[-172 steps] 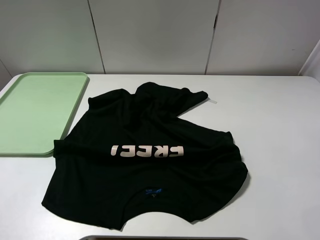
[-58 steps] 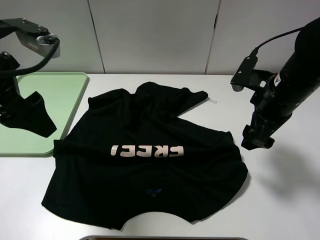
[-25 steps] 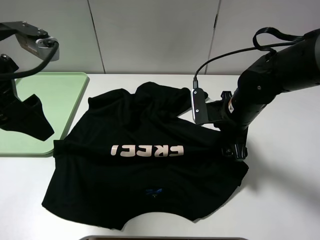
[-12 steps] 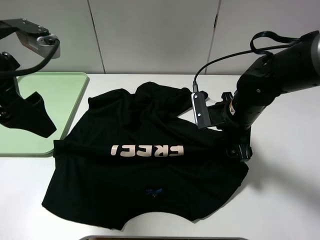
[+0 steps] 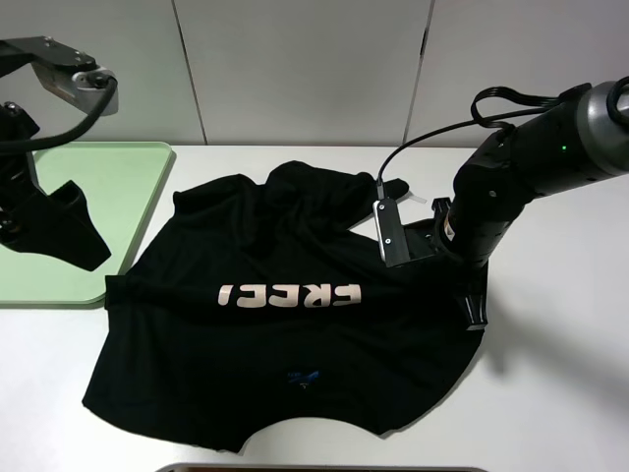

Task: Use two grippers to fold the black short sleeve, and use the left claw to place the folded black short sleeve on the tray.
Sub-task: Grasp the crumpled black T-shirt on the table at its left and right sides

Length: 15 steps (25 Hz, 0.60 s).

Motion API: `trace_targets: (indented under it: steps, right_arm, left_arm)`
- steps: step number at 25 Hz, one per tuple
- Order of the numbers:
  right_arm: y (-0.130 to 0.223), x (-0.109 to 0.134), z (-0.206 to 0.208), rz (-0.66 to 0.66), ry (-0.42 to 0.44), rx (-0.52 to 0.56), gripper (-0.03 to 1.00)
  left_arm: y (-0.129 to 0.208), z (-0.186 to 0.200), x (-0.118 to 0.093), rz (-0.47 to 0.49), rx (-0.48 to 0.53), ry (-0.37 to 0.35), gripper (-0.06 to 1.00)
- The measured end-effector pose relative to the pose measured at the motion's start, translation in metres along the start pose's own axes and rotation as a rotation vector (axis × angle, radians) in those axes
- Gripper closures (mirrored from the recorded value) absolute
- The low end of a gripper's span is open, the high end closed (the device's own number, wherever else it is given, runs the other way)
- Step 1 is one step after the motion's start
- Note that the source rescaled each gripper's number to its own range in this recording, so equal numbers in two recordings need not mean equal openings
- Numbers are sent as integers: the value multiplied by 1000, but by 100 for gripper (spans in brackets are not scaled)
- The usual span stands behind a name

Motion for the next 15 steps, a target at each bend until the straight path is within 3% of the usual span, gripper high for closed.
trace_targets:
  steps: [3, 10, 15]
  right_arm:
    - [0, -1, 0, 3, 4, -1, 78]
    - [1, -1, 0, -2, 9, 8, 96]
    - [3, -1, 0, 7, 8, 18, 97]
  left_arm:
    - [0, 0, 0, 0, 0, 0, -1]
    - [-2, 0, 1, -3, -15, -4, -1]
    - [-9, 0, 2, -26, -54, -14, -1]
Point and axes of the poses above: a point on each arm's last joint axis where the gripper is mounted, z pointing back along that axis away from the gripper, x along the wrist's bending axis when the last joint is at zero, y = z × x, the point moved 7 cm from there along -z, pointing out along that axis toward the gripper, and after that the axes turned 8 degrees about z, right-handed, at the moved point
